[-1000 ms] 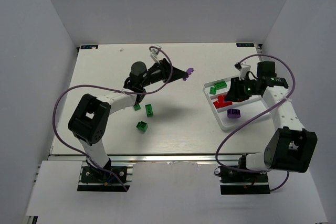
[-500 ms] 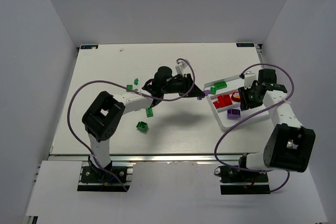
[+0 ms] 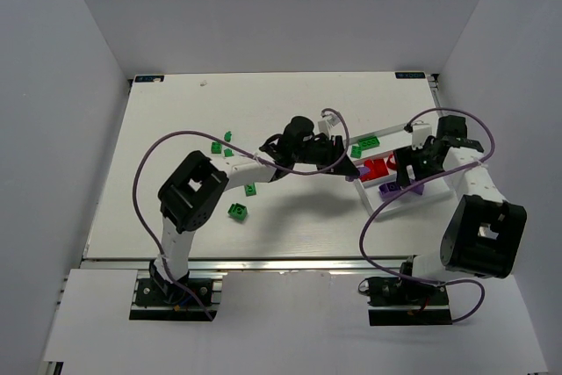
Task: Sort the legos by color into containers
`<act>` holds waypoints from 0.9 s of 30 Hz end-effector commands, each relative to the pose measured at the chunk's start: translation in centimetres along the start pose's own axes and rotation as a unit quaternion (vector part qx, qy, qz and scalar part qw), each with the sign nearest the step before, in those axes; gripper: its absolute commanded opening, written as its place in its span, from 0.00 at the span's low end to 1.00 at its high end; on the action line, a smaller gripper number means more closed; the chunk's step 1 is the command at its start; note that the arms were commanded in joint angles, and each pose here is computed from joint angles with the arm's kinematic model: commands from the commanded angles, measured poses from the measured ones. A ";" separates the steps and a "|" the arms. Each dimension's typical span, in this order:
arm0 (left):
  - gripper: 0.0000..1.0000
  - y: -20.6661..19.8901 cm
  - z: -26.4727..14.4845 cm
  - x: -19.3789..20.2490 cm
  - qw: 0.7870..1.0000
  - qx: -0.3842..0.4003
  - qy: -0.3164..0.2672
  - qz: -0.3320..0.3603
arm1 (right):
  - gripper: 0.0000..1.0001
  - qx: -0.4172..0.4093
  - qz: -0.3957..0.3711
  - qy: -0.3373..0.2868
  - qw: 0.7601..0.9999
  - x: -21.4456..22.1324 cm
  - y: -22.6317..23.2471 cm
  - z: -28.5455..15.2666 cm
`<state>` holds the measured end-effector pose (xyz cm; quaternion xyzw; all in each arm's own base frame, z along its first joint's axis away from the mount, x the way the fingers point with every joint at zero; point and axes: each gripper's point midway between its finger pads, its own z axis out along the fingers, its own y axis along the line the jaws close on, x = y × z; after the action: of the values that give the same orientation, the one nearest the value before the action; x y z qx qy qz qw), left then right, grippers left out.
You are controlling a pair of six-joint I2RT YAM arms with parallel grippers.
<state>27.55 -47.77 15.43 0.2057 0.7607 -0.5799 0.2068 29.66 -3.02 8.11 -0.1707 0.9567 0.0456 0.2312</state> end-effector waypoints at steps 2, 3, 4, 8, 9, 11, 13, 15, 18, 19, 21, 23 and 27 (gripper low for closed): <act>0.12 -1.3 1.4 0.2 0.999 0.012 0.024 0.021 | 0.89 -0.072 -0.024 -0.094 0.993 -4.2 0.7 -3.5; 0.13 -1.2 2.0 0.5 0.999 0.010 0.035 0.020 | 0.89 -0.101 -0.039 -0.118 0.987 -5.2 1.4 -4.5; 0.13 -1.2 2.4 0.8 0.999 0.010 0.041 0.021 | 0.90 -0.114 -0.046 -0.131 0.984 -5.5 1.6 -5.1; 0.15 -0.8 4.1 1.6 0.997 0.013 0.068 0.018 | 0.89 -0.139 -0.058 -0.189 0.970 -6.6 1.7 -7.1; 0.15 -1.4 4.5 1.4 0.997 0.020 0.073 0.019 | 0.89 -0.143 -0.059 -0.195 0.969 -6.7 1.8 -7.3; 0.16 -0.6 5.4 2.1 0.996 0.020 0.085 0.008 | 0.90 -0.151 -0.054 -0.207 0.965 -7.1 1.9 -7.6; 0.16 -1.1 6.2 1.9 0.996 0.031 0.088 0.006 | 0.90 -0.159 -0.049 -0.211 0.963 -7.1 2.1 -7.6; 0.17 -0.5 7.0 2.3 0.995 0.031 0.094 -0.006 | 0.89 -0.162 -0.043 -0.214 0.962 -7.0 2.2 -7.4; 0.17 -0.3 8.3 2.6 0.994 0.035 0.099 -0.014 | 0.89 -0.172 -0.038 -0.218 0.960 -7.0 2.4 -7.3; 0.18 -0.3 8.6 2.8 0.994 0.036 0.101 -0.017 | 0.89 -0.175 -0.037 -0.220 0.959 -7.1 2.5 -7.3; 0.18 -0.1 9.2 3.1 0.994 0.037 0.104 -0.023 | 0.89 -0.177 -0.034 -0.220 0.959 -7.0 2.5 -7.2; 0.19 -0.2 9.5 3.0 0.993 0.038 0.104 -0.026 | 0.89 -0.181 -0.032 -0.220 0.958 -7.0 2.5 -7.0; 0.22 0.2 9.8 3.5 0.993 0.032 0.110 -0.031 | 0.89 -0.185 -0.028 -0.220 0.957 -6.9 2.4 -6.8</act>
<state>25.74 -56.03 8.05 0.2388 0.7835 -0.5669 0.0878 31.55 -0.05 17.11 -0.2224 0.8604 0.2368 0.3926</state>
